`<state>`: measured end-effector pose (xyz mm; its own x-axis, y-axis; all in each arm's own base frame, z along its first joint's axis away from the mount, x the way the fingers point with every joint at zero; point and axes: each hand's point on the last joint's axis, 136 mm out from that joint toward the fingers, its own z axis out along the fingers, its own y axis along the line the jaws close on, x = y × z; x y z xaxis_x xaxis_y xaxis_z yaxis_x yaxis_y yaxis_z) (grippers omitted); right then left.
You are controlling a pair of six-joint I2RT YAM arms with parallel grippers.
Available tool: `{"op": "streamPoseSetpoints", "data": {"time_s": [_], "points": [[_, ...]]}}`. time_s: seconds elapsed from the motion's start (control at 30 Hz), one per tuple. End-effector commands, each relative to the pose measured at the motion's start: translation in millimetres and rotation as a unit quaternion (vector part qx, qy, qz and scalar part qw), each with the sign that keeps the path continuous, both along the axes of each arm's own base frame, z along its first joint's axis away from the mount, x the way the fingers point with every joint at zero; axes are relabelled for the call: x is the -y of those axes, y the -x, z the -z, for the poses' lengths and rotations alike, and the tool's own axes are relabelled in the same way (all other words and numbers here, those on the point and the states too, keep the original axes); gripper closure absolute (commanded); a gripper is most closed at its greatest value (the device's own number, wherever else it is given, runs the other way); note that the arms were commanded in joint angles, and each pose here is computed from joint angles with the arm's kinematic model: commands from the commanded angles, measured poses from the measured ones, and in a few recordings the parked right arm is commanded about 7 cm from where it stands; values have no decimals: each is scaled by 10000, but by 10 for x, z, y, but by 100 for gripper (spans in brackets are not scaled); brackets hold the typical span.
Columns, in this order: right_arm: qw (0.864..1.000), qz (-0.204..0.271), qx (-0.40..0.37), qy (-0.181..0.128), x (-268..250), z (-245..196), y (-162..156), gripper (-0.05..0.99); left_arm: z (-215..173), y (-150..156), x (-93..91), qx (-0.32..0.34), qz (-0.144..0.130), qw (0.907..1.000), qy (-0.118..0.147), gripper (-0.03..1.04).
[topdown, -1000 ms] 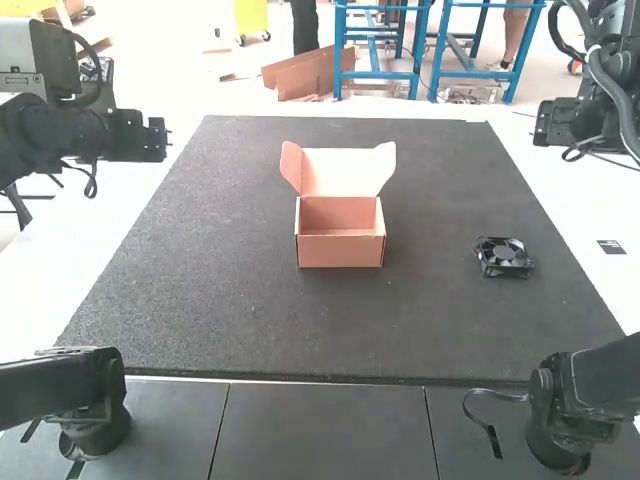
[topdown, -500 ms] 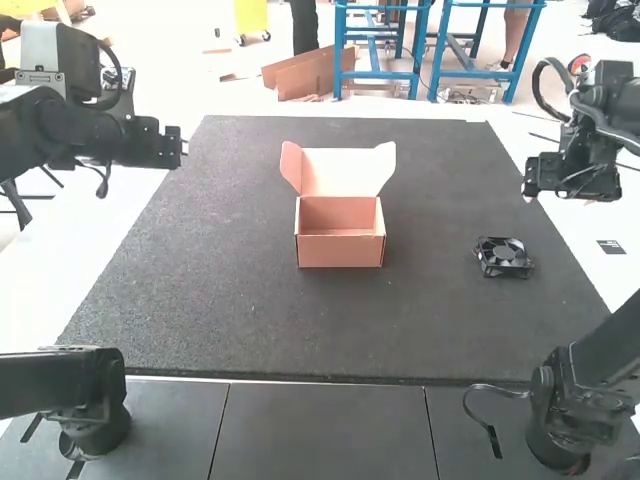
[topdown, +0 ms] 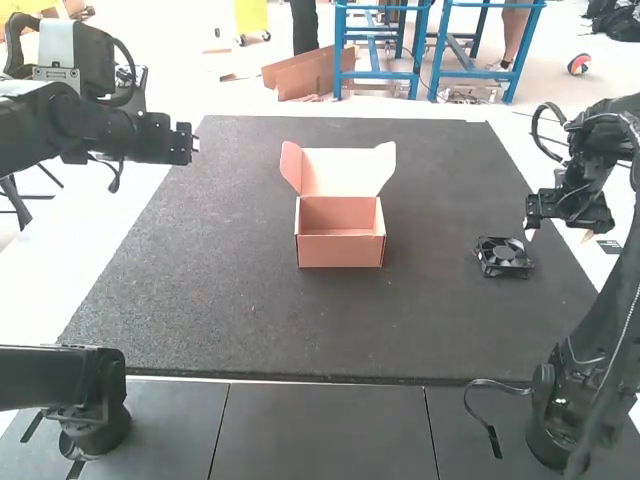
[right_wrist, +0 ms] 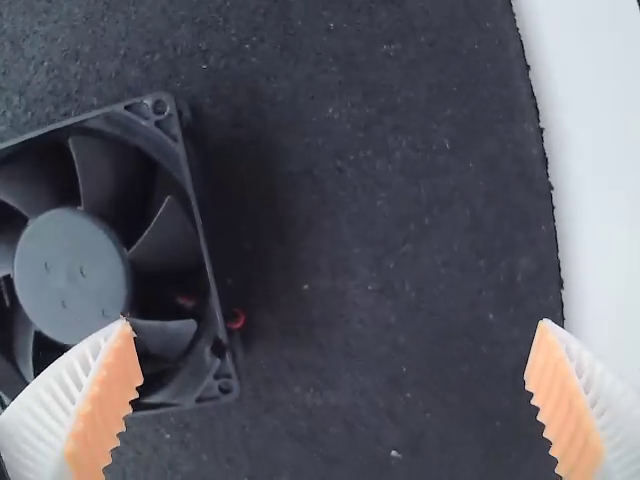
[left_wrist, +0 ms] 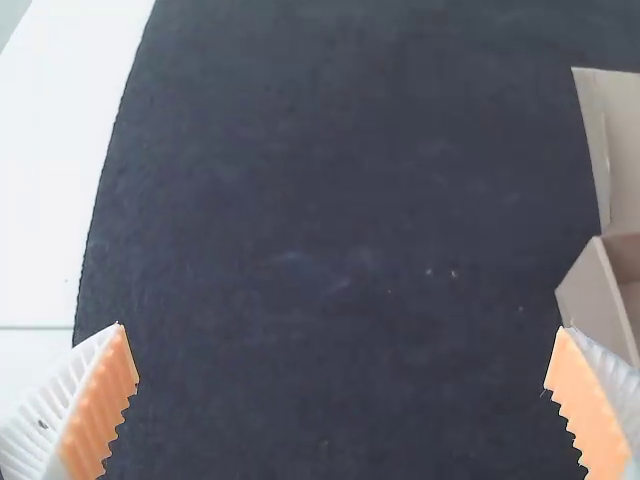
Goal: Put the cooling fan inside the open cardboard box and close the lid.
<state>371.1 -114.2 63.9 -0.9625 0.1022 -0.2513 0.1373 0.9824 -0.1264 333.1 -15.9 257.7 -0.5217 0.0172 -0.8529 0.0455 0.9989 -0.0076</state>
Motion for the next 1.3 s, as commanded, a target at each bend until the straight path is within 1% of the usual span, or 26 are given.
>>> {"op": "streamPoseSetpoints", "data": {"time_s": [0.0, 0.1, 0.23, 0.5, 0.83, 1.27], "points": [[9997, -36, 84, -214, 44, -38, -118, 6, -240, -47, 17, 274, -3, 9996, 53, 4], [9993, -16, -89, -357, 46, 56, -109, 6, -234, -51, 17, 258, -3, 9997, 52, 4], [9978, -13, -437, -503, 31, 165, -8, 6, -238, -50, 17, 259, 1, 9997, 46, 4], [9964, 26, -577, -617, 18, 281, 2, 6, -230, -61, 18, 251, -3, 9997, 52, 4], [9962, 59, -605, -624, 31, 359, -32, 6, -227, -59, 18, 243, -3, 9997, 51, 4], [9979, 73, -351, -536, 85, 361, -184, 6, -209, -56, 17, 220, -7, 9997, 57, 4]]}}
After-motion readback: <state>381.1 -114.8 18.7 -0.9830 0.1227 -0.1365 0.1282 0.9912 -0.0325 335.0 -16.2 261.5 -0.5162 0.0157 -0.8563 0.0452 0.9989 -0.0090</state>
